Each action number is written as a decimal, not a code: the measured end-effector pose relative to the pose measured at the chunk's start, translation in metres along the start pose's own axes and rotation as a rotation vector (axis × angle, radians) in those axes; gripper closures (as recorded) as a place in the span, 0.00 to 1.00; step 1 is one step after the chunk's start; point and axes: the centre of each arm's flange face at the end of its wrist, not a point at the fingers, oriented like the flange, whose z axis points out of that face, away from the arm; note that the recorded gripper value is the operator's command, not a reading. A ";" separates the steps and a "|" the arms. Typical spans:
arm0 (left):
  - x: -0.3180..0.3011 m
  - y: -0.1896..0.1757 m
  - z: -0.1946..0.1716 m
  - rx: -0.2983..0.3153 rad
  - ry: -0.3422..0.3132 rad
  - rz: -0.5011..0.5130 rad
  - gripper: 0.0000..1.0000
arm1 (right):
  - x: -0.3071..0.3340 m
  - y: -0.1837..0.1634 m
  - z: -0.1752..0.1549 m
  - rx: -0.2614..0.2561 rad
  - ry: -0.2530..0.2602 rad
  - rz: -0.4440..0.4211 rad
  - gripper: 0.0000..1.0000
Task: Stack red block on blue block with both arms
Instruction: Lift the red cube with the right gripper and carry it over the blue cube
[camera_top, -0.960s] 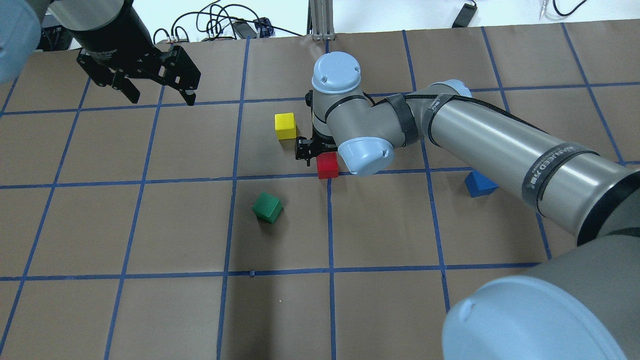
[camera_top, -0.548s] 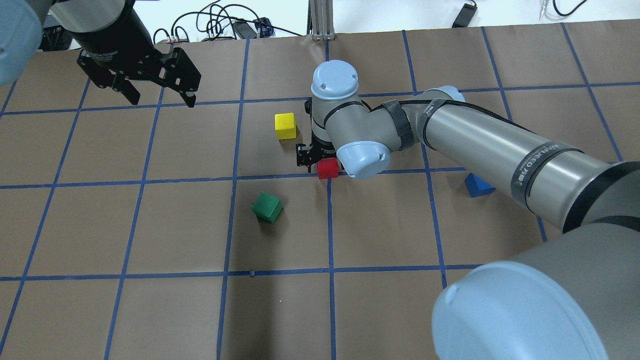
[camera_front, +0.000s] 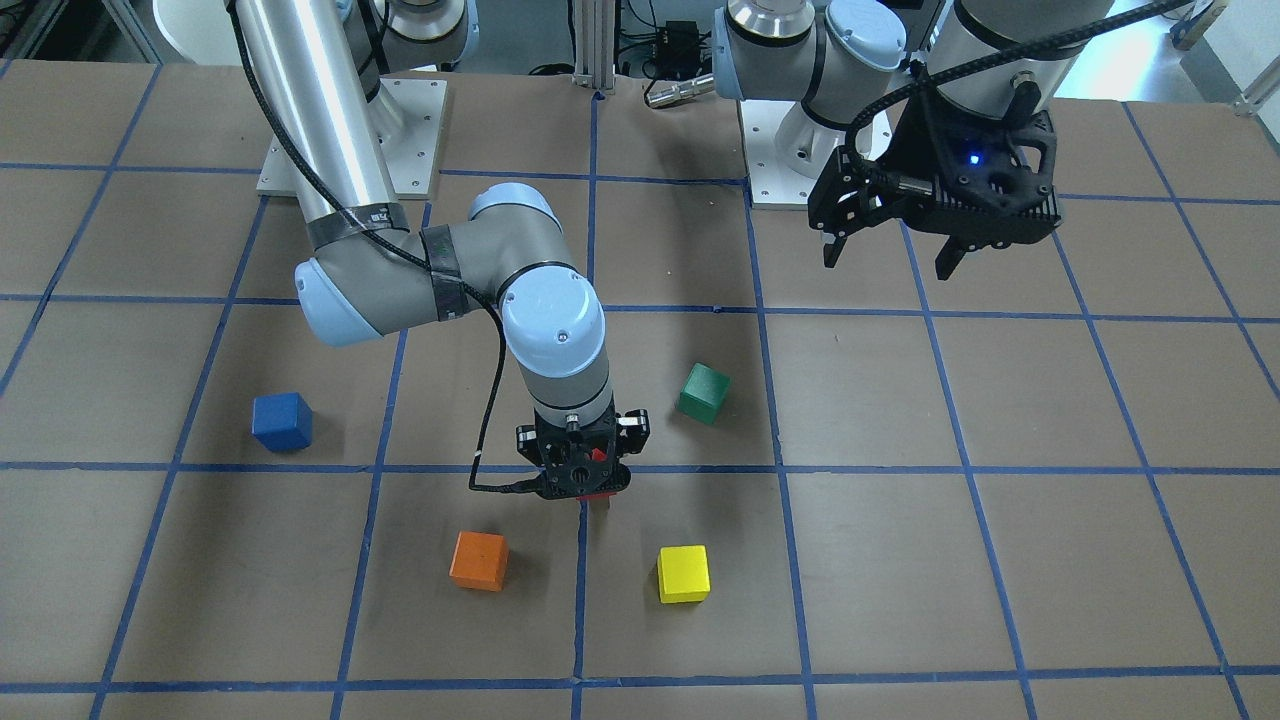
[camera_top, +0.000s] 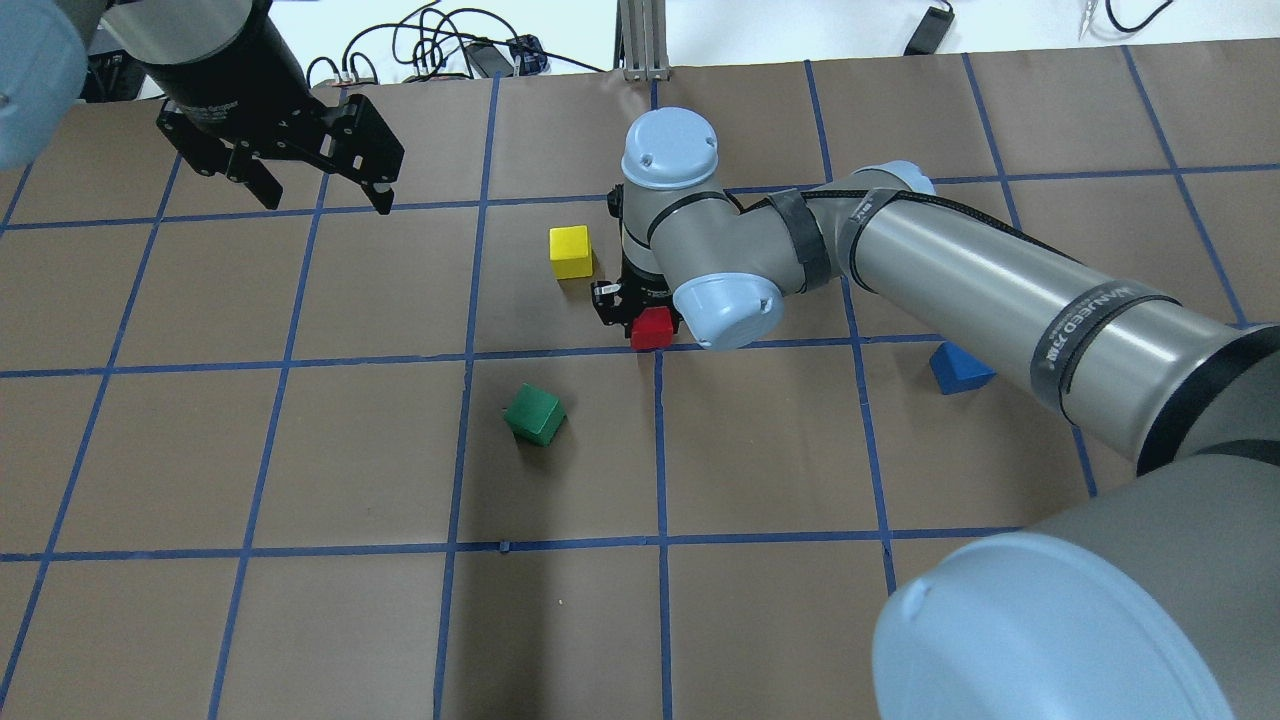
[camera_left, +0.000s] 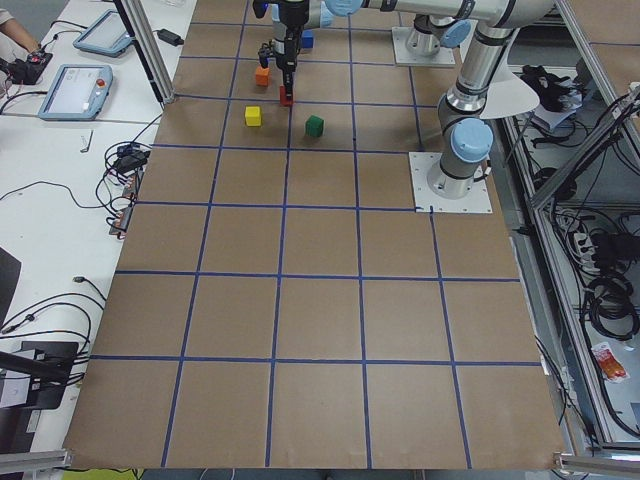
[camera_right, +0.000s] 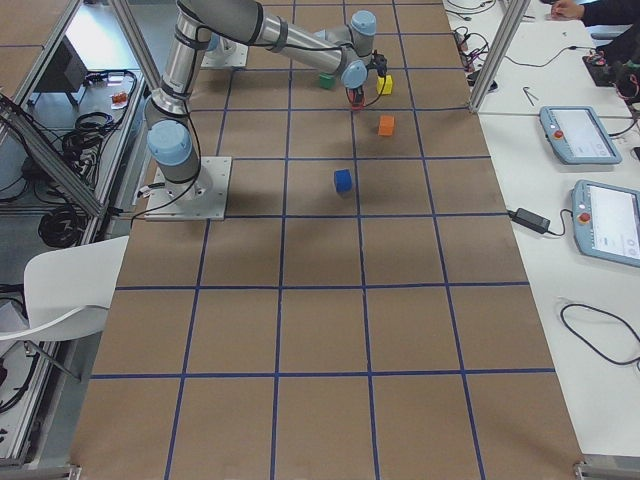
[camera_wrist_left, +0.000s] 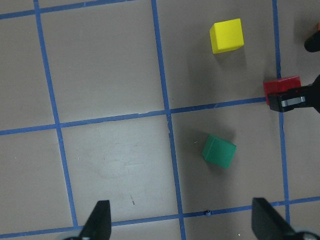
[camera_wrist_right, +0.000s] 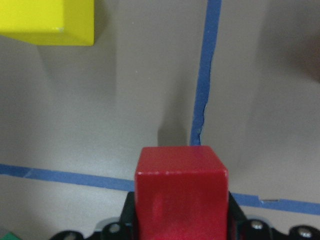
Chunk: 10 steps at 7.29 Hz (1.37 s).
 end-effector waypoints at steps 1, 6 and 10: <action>0.000 0.000 0.000 0.000 0.000 0.000 0.00 | 0.004 -0.003 -0.022 0.009 0.000 0.008 1.00; 0.000 -0.001 0.000 0.004 0.002 -0.002 0.00 | 0.145 0.018 -0.170 -0.065 0.038 0.082 1.00; 0.001 0.000 0.000 0.003 0.005 -0.001 0.00 | 0.259 0.078 -0.156 -0.114 0.057 0.024 1.00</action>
